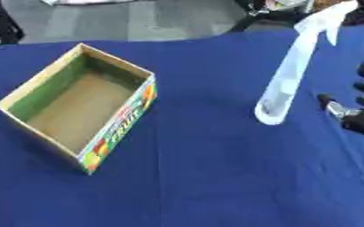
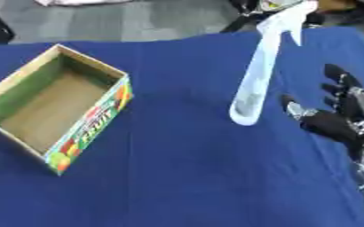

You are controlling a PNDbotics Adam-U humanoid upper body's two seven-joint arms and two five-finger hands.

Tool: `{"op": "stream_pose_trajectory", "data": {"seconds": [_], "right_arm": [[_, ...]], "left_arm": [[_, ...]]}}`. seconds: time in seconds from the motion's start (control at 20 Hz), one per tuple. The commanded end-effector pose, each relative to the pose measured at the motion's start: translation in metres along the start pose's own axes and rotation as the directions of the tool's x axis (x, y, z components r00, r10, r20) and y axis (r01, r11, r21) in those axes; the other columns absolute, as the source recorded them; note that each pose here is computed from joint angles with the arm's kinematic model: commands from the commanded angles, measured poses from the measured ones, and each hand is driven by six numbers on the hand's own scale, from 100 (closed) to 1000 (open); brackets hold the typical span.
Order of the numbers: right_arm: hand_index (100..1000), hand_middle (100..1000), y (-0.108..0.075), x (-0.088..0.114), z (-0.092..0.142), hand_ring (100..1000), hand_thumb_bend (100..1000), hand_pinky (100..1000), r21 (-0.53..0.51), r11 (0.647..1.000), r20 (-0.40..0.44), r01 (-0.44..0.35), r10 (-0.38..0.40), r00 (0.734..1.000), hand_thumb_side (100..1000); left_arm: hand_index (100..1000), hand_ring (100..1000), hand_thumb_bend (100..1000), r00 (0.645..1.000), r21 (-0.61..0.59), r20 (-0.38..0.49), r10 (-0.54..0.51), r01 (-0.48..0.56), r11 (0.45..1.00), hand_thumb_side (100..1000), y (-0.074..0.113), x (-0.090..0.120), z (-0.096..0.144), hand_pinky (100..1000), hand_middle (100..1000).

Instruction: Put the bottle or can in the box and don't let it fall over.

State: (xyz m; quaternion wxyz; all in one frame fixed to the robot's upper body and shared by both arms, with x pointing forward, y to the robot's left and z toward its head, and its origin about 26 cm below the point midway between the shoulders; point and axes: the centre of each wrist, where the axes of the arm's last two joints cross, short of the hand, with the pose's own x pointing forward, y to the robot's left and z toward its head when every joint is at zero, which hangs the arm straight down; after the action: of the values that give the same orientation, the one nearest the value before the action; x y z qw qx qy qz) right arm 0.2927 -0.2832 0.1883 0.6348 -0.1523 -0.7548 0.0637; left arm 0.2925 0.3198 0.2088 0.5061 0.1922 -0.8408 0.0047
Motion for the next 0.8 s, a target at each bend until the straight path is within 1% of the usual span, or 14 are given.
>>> {"op": "stream_pose_trajectory", "data": {"seconds": [0.05,0.55,0.8], "right_arm": [[997,1000,-0.005,0.012,0.000,1000,378,1000,0.004,1.000,0.044,-0.031,0.031,0.999,100],[1000,1000,0.007,0.026,-0.007,1000,389,1000,0.077,0.996,0.044,-0.035,0.032,0.998,100],[1000,1000,0.013,0.028,-0.015,1000,385,1000,0.101,0.994,0.029,-0.034,0.031,0.999,100]], "left_arm": [[927,1000,100,0.999,0.001,0.048,-0.017,0.017,1.000,544,0.005,0.011,-0.004,1000,1000],[926,1000,100,0.999,-0.003,0.047,-0.007,0.007,1.000,549,0.004,0.011,-0.004,1000,1000],[925,1000,100,0.999,-0.006,0.047,-0.001,0.002,1.000,552,0.003,0.012,-0.004,1000,1000]]}}
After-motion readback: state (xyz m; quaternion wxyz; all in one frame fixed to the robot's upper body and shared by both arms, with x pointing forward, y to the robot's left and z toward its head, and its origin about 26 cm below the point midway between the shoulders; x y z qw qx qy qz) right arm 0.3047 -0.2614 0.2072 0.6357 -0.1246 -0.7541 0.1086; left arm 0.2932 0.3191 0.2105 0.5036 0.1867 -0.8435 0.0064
